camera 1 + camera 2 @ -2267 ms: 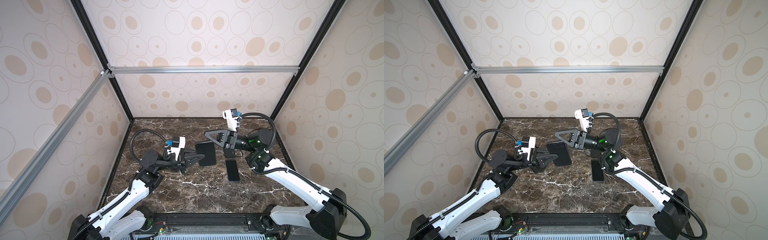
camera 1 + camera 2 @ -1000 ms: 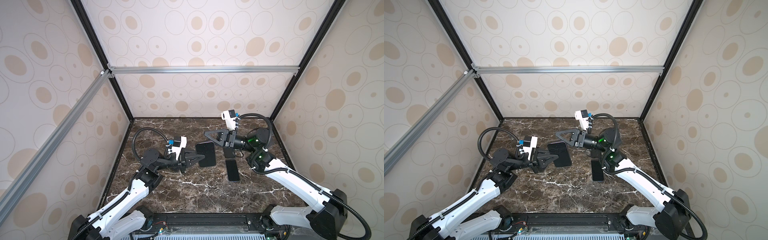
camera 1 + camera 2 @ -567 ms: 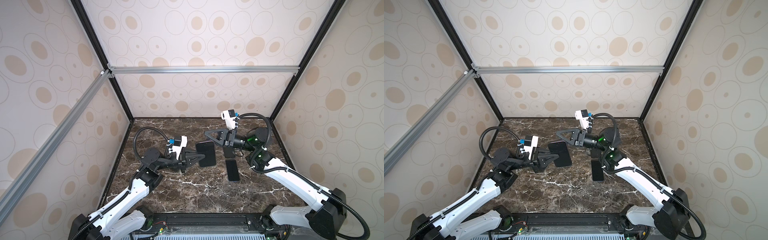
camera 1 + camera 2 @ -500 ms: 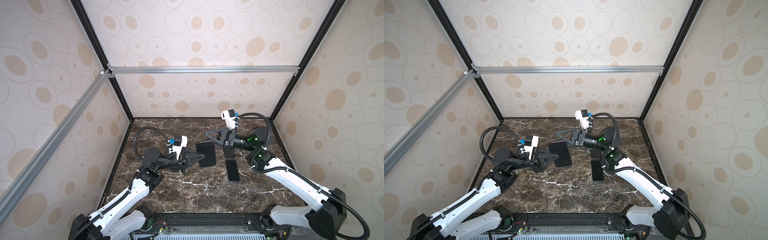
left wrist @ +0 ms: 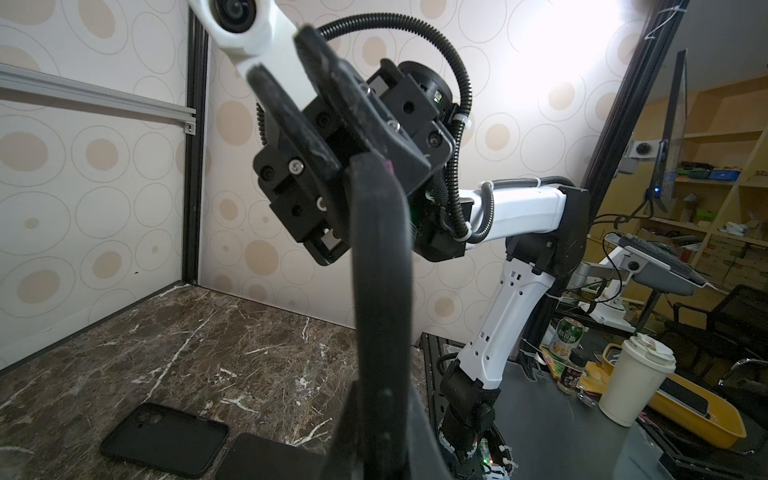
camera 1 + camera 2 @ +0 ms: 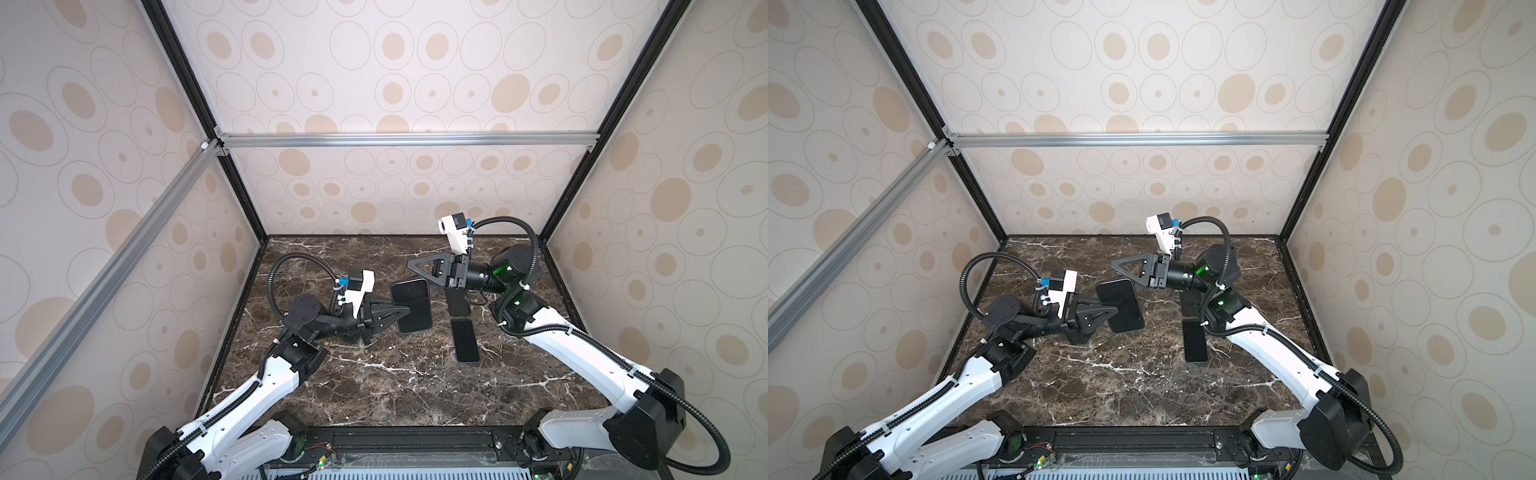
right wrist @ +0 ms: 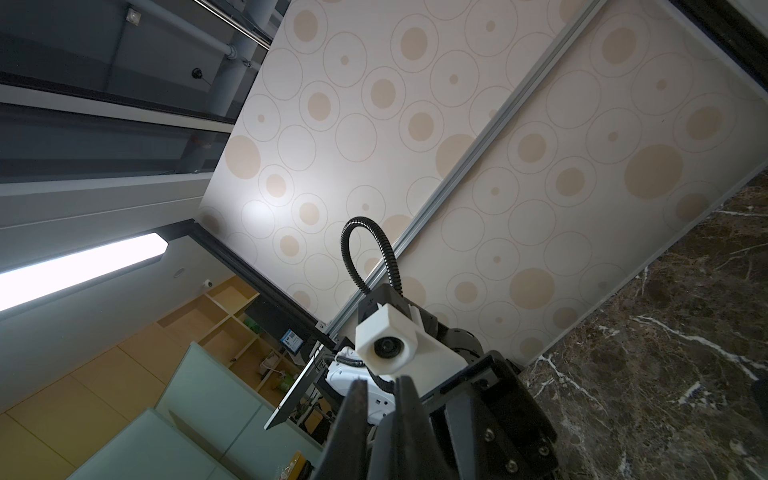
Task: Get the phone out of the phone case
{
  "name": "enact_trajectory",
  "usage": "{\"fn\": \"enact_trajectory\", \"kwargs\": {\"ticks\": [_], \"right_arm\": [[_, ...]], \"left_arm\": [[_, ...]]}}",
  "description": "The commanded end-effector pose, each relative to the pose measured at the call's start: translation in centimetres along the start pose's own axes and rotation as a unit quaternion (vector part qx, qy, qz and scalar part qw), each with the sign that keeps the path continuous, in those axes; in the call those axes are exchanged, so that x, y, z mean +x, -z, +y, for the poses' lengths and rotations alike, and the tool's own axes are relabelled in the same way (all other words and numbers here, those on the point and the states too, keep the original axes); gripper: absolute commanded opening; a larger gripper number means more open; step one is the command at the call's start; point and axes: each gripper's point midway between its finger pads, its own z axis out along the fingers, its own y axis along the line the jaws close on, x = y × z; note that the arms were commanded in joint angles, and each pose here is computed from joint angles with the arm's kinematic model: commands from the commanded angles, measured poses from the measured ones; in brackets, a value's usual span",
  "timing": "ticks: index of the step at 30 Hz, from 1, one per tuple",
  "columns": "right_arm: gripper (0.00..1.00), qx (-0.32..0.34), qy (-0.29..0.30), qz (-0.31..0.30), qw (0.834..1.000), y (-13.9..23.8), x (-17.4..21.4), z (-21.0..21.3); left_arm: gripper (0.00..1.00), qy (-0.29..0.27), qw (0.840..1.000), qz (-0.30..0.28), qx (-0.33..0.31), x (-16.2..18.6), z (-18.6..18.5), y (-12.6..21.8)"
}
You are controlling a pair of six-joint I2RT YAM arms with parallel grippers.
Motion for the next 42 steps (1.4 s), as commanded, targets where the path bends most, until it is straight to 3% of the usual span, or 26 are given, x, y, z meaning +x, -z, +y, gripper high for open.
{"fn": "enact_trajectory", "kwargs": {"ticks": [1, 7, 20, 29, 37, 42], "right_arm": [[0.0, 0.059, -0.073, 0.02, 0.995, -0.5, 1.7, -6.6], [0.0, 0.052, -0.11, 0.022, 0.992, -0.7, 2.0, -7.2], [0.0, 0.159, -0.182, 0.012, 0.97, 1.1, 3.7, -11.0], [0.0, 0.144, -0.207, 0.014, 0.968, 1.0, 4.5, -11.8], [0.0, 0.092, -0.122, 0.009, 0.988, 0.5, 2.2, -8.4], [0.0, 0.171, -0.055, -0.038, 0.983, 3.5, 0.2, -8.1]], "left_arm": [[0.0, -0.17, 0.974, -0.092, 0.117, -7.7, -7.7, 0.3], [0.0, -0.171, 0.974, -0.088, 0.118, -7.6, -7.7, 0.2], [0.0, -0.173, 0.975, -0.088, 0.11, -7.8, -7.6, 0.3], [0.0, -0.179, 0.974, -0.089, 0.11, -7.8, -7.7, 0.3], [0.0, -0.167, 0.978, -0.095, 0.078, -7.9, -6.8, 0.3], [0.0, -0.154, 0.983, -0.1, 0.031, -7.9, -5.2, 0.4]]}}
